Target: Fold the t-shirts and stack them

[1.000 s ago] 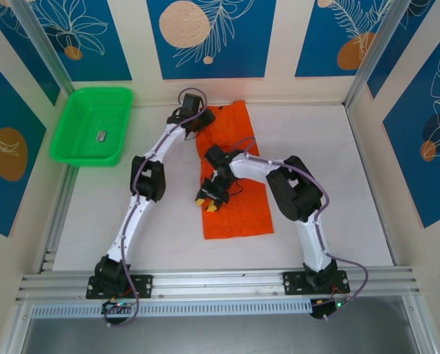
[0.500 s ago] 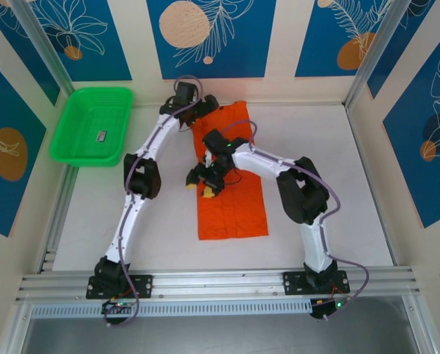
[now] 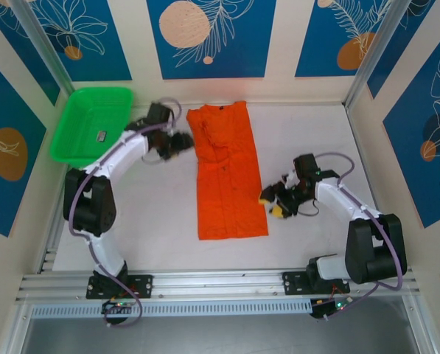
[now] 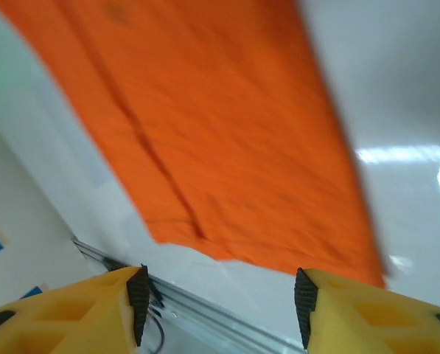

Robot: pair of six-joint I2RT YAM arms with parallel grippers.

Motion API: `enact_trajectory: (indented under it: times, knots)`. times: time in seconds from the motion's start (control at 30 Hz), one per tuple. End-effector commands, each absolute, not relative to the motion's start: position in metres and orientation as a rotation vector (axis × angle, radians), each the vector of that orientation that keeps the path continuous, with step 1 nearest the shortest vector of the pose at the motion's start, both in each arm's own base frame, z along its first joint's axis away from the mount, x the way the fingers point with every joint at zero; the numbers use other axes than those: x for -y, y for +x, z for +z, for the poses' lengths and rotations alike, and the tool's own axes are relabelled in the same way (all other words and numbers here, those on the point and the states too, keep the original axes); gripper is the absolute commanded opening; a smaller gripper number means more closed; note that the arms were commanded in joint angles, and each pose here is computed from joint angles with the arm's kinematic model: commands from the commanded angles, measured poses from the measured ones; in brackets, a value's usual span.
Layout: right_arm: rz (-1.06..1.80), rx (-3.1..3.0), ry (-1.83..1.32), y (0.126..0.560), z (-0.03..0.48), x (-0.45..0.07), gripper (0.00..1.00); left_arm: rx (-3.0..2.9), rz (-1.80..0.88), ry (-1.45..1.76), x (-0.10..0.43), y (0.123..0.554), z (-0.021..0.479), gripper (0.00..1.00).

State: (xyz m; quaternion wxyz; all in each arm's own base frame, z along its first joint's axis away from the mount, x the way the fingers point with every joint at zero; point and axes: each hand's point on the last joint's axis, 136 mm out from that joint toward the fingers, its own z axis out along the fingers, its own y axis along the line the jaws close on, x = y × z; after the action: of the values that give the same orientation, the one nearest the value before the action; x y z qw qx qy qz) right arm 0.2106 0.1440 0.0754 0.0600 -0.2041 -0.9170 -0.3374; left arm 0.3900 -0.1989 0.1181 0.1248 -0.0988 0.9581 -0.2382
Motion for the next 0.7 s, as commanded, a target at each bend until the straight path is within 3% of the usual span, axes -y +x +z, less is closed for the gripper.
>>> enact_trajectory:
  times: [0.0,0.27,0.67]
  knots:
    - [-1.052,2.705,-0.561,0.187,0.072,-0.149,0.53,-2.955,-0.841,-0.103,0.212,0.309,0.095,0.60]
    - [-0.829,2.645,-0.640,0.170,0.036,-0.134,0.44,-3.177,-1.072,0.107,0.232,0.196,0.058,0.60]
    - [-0.711,2.634,-0.548,0.169,0.023,-0.142,0.37,-3.299,-1.142,0.193,0.245,0.162,0.030,0.55]
